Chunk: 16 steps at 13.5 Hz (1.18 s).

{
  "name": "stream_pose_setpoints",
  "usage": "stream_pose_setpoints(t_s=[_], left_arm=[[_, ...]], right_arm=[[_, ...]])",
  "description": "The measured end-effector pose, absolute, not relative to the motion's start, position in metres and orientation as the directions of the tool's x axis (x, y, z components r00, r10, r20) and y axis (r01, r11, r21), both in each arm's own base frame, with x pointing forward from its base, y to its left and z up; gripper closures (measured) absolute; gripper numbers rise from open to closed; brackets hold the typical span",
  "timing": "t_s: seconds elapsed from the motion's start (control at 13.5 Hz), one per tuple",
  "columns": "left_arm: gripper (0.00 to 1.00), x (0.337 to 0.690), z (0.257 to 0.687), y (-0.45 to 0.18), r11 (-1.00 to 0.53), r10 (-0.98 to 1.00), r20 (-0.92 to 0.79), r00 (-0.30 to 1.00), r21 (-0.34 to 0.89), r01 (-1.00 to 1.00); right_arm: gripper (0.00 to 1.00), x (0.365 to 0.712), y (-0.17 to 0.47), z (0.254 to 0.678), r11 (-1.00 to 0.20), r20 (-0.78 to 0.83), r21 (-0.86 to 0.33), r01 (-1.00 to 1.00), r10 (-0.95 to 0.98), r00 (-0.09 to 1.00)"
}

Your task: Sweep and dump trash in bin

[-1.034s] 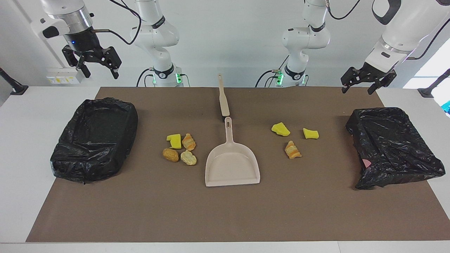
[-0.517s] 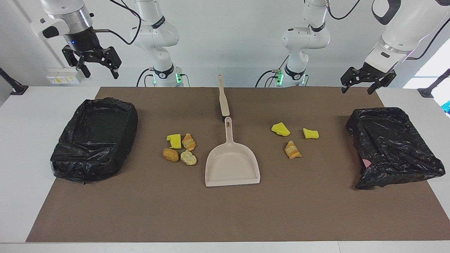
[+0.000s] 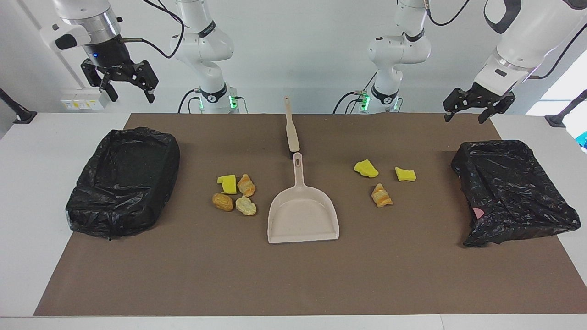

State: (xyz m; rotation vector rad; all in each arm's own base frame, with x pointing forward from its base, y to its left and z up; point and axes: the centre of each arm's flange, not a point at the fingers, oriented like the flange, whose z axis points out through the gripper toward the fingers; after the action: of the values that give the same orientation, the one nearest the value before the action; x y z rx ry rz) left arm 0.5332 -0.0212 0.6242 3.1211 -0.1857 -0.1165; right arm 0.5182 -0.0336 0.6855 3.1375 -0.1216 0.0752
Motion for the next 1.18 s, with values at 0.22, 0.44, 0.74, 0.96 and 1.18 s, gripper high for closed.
stream_pose_setpoints(t_s=[0.22,0.44,0.74,0.96,1.18], left_arm=[[0.00,0.532,0.623,-0.023,-0.992,-0.123,-0.077,0.989,0.017,-0.122],[0.00,0.531,0.617,-0.028,-0.991,-0.132,-0.086,0.987,0.018,-0.131],[0.00,0.530,0.607,-0.041,-0.988,-0.156,-0.090,0.984,0.019,-0.155],[0.00,0.528,0.597,-0.053,-0.984,-0.177,-0.086,0.980,0.021,-0.176],[0.00,0.526,0.580,-0.077,-0.976,-0.219,-0.081,0.972,0.029,-0.217]], right_arm=[[0.00,0.518,-0.034,0.685,-0.997,0.046,-0.001,-0.077,-0.077,0.996],[0.00,0.518,-0.034,0.685,-0.997,0.042,-0.001,-0.077,-0.077,0.996],[0.00,0.517,-0.034,0.684,-0.997,0.035,-0.001,-0.078,-0.078,0.996],[0.00,0.516,-0.034,0.684,-0.997,0.033,-0.001,-0.078,-0.078,0.996],[0.00,0.516,-0.034,0.684,-0.997,0.032,-0.001,-0.078,-0.078,0.996]])
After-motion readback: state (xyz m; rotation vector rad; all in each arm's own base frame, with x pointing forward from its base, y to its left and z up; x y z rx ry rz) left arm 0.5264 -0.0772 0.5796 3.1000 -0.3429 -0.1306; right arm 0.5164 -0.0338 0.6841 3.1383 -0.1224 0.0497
